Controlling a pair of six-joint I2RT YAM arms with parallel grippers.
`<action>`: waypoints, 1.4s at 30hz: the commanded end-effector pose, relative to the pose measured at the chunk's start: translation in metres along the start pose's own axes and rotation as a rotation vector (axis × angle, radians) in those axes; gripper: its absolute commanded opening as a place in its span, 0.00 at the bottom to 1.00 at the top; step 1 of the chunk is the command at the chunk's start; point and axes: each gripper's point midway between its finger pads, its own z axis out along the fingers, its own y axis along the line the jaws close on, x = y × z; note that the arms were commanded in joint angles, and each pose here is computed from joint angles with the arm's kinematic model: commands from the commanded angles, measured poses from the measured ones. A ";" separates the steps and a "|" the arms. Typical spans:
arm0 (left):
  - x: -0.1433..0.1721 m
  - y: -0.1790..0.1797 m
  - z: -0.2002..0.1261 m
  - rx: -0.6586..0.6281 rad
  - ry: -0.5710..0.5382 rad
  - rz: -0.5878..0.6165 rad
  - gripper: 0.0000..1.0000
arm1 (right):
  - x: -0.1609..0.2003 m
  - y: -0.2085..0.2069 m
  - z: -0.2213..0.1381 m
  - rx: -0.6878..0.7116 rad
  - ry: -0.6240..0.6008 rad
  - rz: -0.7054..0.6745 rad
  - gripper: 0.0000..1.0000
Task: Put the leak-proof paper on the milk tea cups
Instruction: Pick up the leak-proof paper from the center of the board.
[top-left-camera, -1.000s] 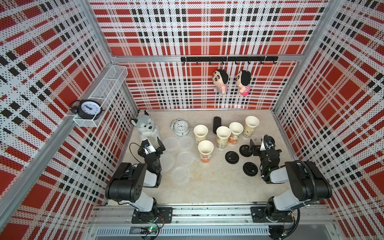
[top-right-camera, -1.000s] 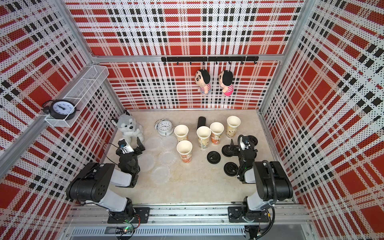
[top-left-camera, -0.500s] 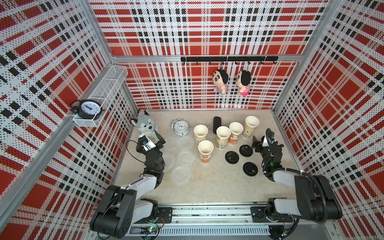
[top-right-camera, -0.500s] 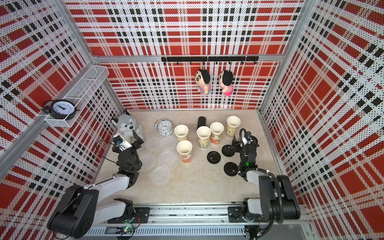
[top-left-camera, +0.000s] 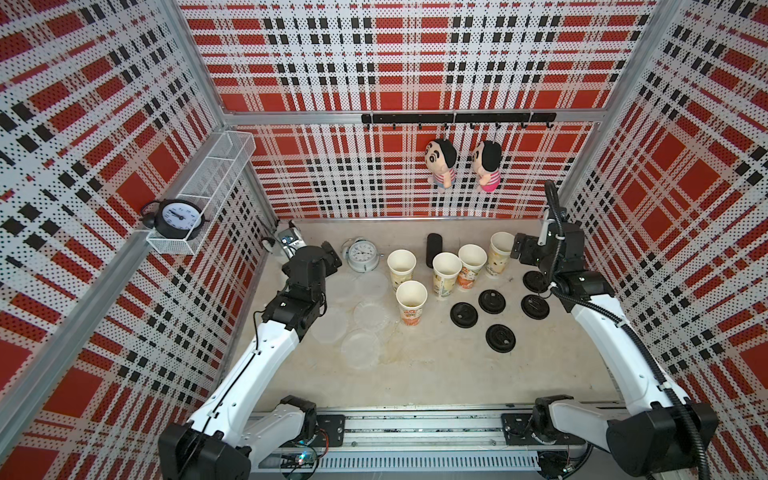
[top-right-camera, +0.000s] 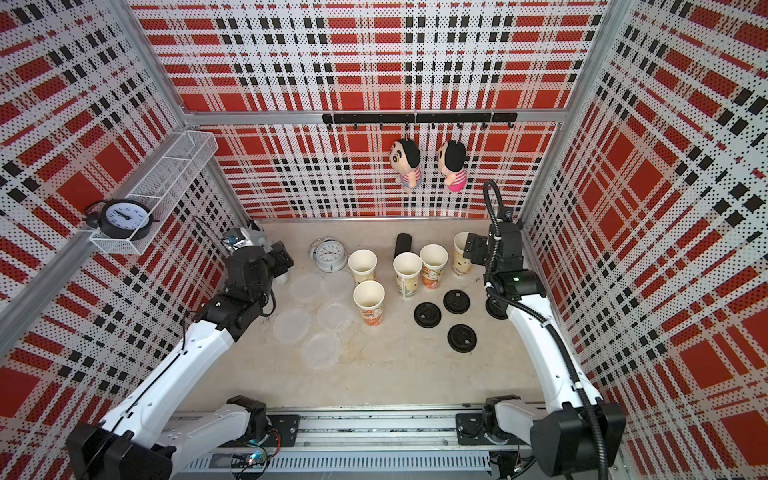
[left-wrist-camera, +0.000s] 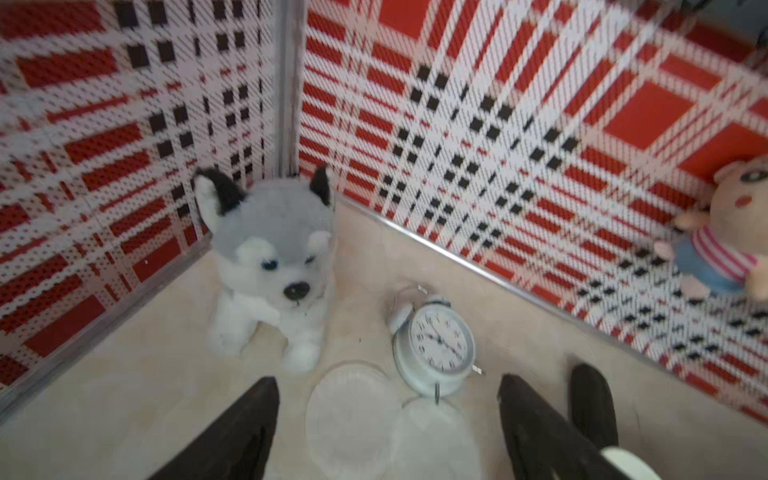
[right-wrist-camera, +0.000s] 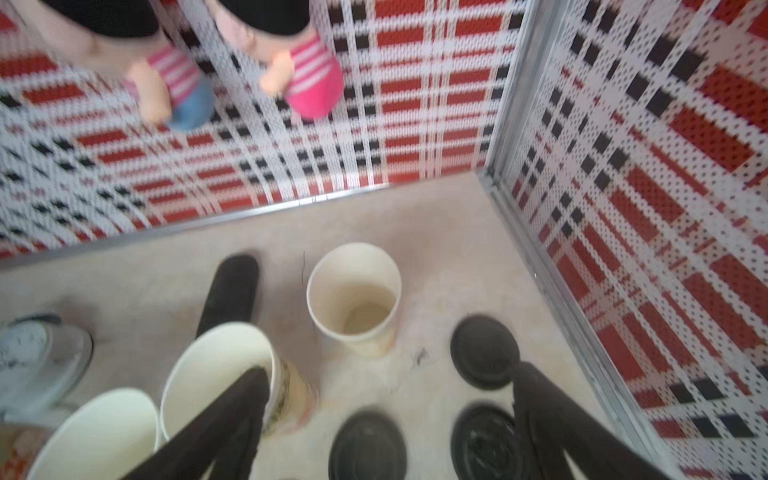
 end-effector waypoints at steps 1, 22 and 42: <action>0.095 0.008 -0.011 0.035 0.434 0.035 0.78 | 0.027 -0.005 -0.023 0.003 0.182 -0.019 1.00; 0.235 0.010 0.034 0.000 0.675 0.083 0.60 | 0.058 0.031 -0.003 -0.190 0.294 -0.082 0.88; 0.273 0.022 0.051 -0.071 0.730 0.136 0.46 | 0.066 0.033 -0.002 -0.206 0.319 -0.096 0.83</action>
